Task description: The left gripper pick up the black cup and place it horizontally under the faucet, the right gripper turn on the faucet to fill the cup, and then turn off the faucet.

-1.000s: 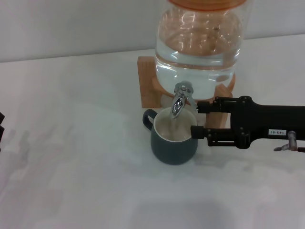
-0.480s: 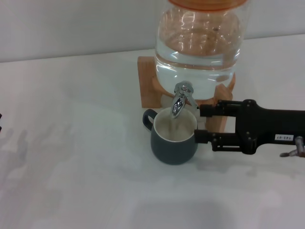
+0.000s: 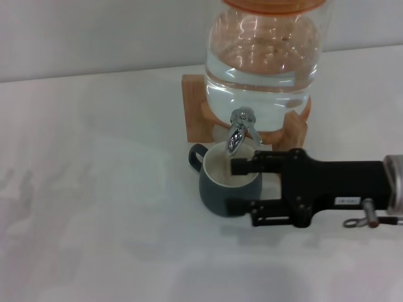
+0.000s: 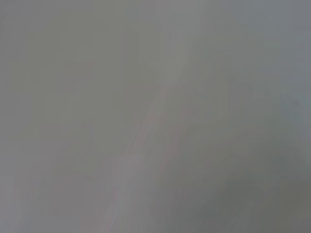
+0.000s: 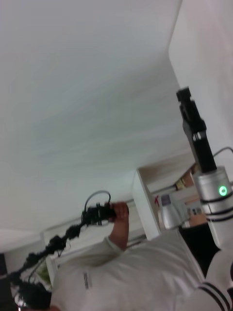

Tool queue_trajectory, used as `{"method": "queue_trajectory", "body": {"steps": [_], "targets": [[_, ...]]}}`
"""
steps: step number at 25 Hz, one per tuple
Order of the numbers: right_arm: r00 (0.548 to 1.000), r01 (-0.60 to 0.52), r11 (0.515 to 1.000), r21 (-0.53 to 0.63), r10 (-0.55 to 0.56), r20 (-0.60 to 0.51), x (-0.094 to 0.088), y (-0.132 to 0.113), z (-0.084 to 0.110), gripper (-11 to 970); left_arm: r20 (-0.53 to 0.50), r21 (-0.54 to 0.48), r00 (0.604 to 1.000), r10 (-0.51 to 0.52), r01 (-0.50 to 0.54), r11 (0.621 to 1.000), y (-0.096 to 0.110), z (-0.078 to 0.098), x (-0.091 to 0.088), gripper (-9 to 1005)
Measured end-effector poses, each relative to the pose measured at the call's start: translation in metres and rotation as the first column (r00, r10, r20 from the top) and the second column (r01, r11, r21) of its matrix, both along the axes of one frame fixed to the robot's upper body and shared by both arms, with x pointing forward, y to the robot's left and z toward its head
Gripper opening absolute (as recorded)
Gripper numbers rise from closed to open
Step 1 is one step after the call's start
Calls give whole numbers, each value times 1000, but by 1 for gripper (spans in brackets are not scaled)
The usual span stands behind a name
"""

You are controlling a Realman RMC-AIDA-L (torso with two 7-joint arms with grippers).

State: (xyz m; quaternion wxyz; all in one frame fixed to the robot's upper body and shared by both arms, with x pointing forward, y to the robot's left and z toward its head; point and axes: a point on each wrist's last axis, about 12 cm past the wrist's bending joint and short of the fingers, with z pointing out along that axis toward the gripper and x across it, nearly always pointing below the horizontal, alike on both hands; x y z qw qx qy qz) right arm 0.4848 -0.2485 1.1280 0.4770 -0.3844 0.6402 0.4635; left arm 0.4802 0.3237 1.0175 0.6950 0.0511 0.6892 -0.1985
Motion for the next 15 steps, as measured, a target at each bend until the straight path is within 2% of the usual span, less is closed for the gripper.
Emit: {"method": "queue_trajectory", "body": {"steps": [9, 15], "targets": [[1000, -13, 999, -48, 13, 2, 5, 33, -8, 723, 0, 3, 1000, 3, -3, 1000, 2, 0, 0, 338], [1000, 17, 999, -45, -17, 15, 10, 35, -5, 724, -2, 3, 1000, 4, -4, 1000, 2, 0, -1, 339]]}}
